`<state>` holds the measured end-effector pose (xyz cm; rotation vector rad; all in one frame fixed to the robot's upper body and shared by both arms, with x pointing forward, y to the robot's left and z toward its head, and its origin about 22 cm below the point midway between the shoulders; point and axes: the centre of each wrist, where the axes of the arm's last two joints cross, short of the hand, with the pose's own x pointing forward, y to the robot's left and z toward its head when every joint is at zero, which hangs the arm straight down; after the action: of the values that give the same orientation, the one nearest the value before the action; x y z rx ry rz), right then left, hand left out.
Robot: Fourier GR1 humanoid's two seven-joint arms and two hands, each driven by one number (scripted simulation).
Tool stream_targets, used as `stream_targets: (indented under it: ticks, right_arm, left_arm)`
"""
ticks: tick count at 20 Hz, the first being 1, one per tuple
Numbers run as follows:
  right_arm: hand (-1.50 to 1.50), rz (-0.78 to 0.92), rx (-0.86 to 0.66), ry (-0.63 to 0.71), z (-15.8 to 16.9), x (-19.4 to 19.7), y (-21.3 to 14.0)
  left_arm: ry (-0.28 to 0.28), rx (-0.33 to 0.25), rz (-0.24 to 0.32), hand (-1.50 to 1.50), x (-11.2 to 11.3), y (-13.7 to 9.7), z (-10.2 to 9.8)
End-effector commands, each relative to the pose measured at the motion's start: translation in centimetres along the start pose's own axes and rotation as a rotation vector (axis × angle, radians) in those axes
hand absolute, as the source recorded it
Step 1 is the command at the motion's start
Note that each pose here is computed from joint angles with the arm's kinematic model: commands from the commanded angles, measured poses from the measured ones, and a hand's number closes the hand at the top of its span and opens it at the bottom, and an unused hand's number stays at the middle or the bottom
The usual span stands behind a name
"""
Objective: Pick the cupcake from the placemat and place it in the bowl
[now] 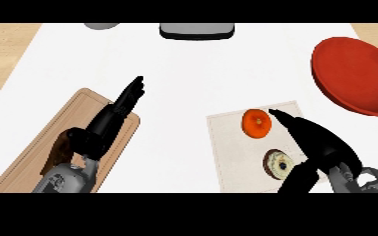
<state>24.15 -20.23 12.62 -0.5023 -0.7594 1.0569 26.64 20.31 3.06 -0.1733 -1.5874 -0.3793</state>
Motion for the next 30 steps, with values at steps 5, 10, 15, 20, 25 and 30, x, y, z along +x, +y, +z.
stream_targets:
  ticks: [5,10,15,20,25,30]
  right_arm:
    - [-1.5,0.066,-0.094,0.119,-0.3,0.9,3.7]
    - [-1.5,0.114,-0.169,0.166,1.1,-0.6,3.9]
    - [-1.5,0.118,-0.171,0.2,0.0,0.2,4.3]
    - [-1.5,0.099,-0.134,0.233,-2.2,-3.0,5.2]
    - [-1.5,0.093,-0.101,0.232,-4.5,-2.1,7.1]
    - [-1.5,0.08,-0.137,0.195,-4.8,-4.3,7.0]
  left_arm:
    - [-0.005,0.018,-0.011,0.0,0.0,0.6,-0.3]
    - [0.015,0.025,-0.016,0.0,0.6,2.2,1.0]
    - [0.001,0.01,-0.002,0.0,0.2,1.7,-0.3]
    - [-0.004,0.014,-0.004,0.0,1.2,0.2,0.1]
    - [0.009,0.012,-0.024,0.0,0.8,0.2,-0.3]
    - [0.006,0.007,0.016,0.0,-0.6,-0.2,-0.5]
